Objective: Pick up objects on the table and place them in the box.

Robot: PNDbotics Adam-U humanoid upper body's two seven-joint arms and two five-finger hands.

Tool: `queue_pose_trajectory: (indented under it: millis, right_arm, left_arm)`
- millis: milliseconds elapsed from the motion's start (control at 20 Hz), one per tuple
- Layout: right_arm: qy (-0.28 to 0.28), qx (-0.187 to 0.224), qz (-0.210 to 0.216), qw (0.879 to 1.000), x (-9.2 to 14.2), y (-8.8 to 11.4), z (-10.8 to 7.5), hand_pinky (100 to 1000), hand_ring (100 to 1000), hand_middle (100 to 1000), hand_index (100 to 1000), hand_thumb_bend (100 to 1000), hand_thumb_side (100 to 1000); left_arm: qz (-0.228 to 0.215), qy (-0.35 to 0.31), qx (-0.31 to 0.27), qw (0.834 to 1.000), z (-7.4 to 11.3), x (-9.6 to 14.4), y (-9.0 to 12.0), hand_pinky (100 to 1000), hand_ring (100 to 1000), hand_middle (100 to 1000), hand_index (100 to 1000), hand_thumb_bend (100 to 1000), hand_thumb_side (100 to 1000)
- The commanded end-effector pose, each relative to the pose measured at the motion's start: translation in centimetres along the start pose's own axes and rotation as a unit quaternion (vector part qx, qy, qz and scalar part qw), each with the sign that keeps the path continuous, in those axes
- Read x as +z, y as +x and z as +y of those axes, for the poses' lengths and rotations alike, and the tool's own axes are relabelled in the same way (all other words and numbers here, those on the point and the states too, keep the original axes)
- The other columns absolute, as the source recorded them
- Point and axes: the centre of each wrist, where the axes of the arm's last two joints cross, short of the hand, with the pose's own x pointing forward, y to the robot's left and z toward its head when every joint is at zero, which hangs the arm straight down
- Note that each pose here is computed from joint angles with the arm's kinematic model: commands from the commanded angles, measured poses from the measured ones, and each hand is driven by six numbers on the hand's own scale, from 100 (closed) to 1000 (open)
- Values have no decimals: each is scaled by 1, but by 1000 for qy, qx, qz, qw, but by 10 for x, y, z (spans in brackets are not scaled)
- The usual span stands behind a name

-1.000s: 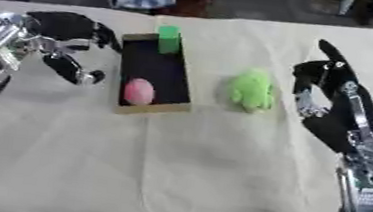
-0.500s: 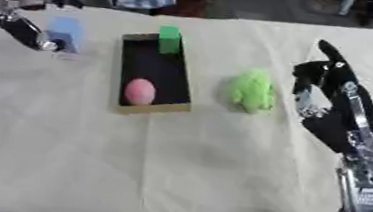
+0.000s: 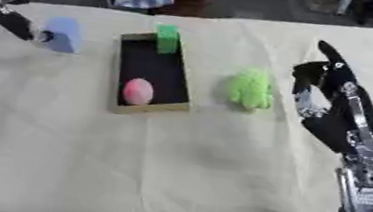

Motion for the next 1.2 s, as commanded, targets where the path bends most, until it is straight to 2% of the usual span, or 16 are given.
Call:
queue_pose_trajectory:
  millis: [50,200,500,650,850,1200]
  right_arm:
    - [6,5,-15,1000,-7,5,-5,802,732,668,995,100,474]
    - [7,6,-19,1000,-9,6,-6,802,732,668,995,100,476]
    - [11,6,-24,1000,-13,7,-8,802,732,667,995,100,480]
    - [13,5,-27,1000,-15,8,-9,802,732,667,995,100,480]
    - [15,4,-29,999,-16,8,-9,802,732,667,995,100,481]
    - [18,2,-32,999,-18,8,-9,802,732,666,996,100,485]
  left_arm:
    - [26,17,5,1000,6,0,-13,837,836,878,953,378,383]
    - [41,23,18,999,3,1,-22,836,834,872,947,362,332]
    - [70,40,30,996,1,4,-34,827,823,858,939,337,317]
    - [80,58,34,994,0,4,-34,824,818,852,934,325,267]
    - [92,88,34,991,-2,2,-32,823,817,853,932,312,259]
    - [95,65,34,993,-14,-2,-28,819,815,847,928,309,281]
